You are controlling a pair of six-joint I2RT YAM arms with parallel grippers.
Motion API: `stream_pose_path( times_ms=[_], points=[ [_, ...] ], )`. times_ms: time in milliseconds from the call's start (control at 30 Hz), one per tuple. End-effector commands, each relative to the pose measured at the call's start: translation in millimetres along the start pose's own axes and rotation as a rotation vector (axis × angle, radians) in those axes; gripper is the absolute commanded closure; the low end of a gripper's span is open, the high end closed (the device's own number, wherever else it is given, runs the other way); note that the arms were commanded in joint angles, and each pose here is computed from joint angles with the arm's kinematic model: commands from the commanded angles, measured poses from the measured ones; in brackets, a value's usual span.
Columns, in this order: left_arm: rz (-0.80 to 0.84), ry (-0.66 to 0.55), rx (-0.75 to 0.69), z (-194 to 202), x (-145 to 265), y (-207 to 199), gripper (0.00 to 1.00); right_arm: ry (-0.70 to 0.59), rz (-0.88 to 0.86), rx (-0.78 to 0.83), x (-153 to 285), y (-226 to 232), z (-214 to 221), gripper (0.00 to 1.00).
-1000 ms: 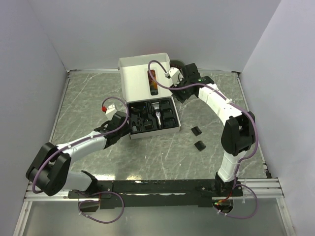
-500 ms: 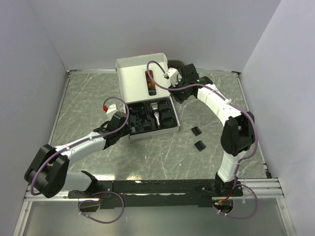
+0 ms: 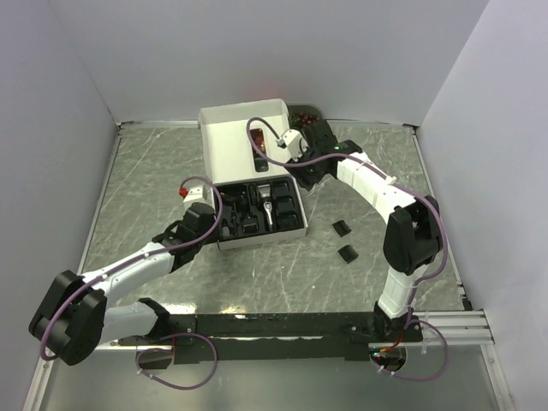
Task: Sort the hair-cutting tools
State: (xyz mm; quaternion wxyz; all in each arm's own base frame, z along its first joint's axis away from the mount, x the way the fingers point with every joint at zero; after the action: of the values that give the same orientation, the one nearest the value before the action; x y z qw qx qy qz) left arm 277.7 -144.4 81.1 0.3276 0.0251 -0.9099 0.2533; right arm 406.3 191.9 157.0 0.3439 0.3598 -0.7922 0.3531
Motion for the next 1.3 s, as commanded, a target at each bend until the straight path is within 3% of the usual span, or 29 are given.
stream_pose_path(
  times_ms=[0,267,533,700,800,933,1067,1267],
  points=[
    [0.097,0.071,-0.143,13.4,1.7,-15.0,0.94,-0.092,0.047,-0.019,44.7,-1.3,-19.0,0.58],
    [0.200,0.232,-0.287,61.7,2.4,-37.5,0.97,-0.117,0.069,-0.015,75.8,9.4,-14.6,0.58],
    [0.224,0.231,-0.314,68.2,7.5,-42.6,0.96,-0.090,-0.002,0.096,80.1,40.3,-0.2,0.58],
    [0.052,0.140,-0.241,48.3,1.9,-24.2,0.92,-0.023,-0.037,0.247,70.7,49.9,14.0,0.58],
    [-0.007,0.091,-0.218,35.3,3.0,-20.6,0.78,0.021,-0.057,0.299,60.3,48.5,20.8,0.57],
    [-0.055,0.010,-0.181,13.3,14.0,-17.0,0.76,0.048,-0.088,0.341,47.3,44.9,19.8,0.57],
    [-0.013,-0.098,-0.063,-12.8,39.3,-18.2,0.62,0.035,-0.146,0.379,34.4,46.8,17.5,0.56],
    [0.165,-0.137,0.075,-20.5,69.4,-28.5,0.58,0.050,-0.228,0.414,12.5,50.0,18.5,0.55]
  ],
)
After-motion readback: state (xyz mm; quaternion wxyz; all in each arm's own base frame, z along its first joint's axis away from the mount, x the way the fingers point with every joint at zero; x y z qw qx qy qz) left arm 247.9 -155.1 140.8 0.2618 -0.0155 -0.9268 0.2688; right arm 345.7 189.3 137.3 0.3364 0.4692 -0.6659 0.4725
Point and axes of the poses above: each gripper's point midway between its finger pads, its own x axis back along the fingers, its own y axis along the line the jaws close on, z = x × y, the point moved 1 cm from there along x, back along the fingers, and after that the axes turned 11 degrees about x, right-handed, at the moved point
